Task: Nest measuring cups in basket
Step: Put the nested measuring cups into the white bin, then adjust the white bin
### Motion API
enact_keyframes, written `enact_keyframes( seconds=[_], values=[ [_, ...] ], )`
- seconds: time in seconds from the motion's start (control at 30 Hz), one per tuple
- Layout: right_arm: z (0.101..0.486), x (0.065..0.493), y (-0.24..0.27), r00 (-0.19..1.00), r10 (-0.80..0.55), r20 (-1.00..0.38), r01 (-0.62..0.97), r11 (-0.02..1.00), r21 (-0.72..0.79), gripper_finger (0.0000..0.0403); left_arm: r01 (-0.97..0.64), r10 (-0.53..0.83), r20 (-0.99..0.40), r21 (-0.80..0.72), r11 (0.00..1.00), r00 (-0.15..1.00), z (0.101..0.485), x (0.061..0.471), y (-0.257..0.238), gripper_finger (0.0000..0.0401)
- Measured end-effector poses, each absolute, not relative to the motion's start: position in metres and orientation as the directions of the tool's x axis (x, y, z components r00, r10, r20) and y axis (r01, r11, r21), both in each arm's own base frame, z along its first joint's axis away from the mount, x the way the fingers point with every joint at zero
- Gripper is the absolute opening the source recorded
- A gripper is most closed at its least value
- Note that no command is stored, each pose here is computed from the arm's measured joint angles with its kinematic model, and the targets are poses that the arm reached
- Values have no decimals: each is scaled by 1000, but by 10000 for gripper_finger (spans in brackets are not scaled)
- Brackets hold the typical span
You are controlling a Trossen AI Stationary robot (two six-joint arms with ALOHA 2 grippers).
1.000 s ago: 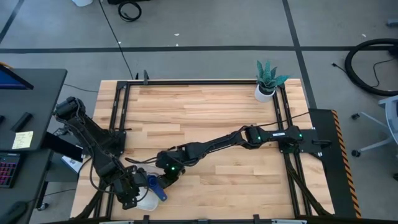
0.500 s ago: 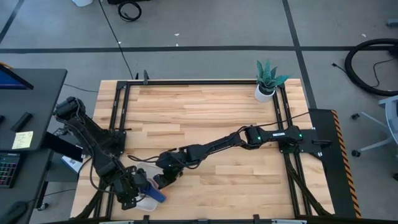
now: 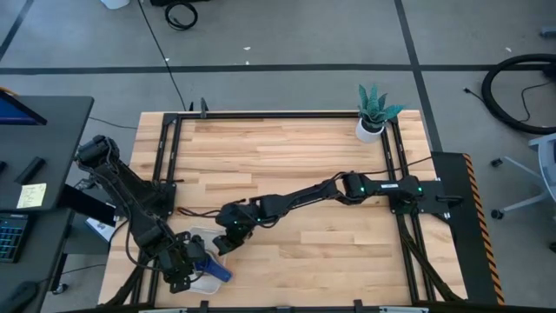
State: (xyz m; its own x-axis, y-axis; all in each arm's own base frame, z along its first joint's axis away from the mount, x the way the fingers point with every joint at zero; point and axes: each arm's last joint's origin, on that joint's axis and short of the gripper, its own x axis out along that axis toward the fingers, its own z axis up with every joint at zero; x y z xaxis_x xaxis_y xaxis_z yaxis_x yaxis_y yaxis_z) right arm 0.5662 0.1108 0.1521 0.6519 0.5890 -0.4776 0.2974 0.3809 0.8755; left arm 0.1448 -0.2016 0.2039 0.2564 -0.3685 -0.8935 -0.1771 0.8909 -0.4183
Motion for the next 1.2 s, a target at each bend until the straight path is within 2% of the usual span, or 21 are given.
enact_keyframes(
  seconds=[0.23,0.4,0.57,0.67,0.9,1.2],
  values=[
    [184,557,99,642,565,-518,288,449,846,0,-172,-404,-887,-443,880,223,207,142,-201,81],
    [203,541,101,590,526,-612,355,512,782,0,-239,-380,-903,-421,875,201,217,130,-191,53],
    [192,529,117,482,531,-697,449,533,717,0,-370,-325,-930,-367,854,172,226,109,-179,9],
    [188,526,124,470,528,-707,455,542,707,0,-413,-307,-940,-341,844,149,226,101,-180,7],
    [174,530,121,529,497,-688,463,511,724,0,-470,-271,-956,-291,833,113,219,93,-187,5],
    [158,529,117,551,437,-711,495,515,700,0,-583,-208,-963,-270,766,172,219,79,-188,4]
  ],
)
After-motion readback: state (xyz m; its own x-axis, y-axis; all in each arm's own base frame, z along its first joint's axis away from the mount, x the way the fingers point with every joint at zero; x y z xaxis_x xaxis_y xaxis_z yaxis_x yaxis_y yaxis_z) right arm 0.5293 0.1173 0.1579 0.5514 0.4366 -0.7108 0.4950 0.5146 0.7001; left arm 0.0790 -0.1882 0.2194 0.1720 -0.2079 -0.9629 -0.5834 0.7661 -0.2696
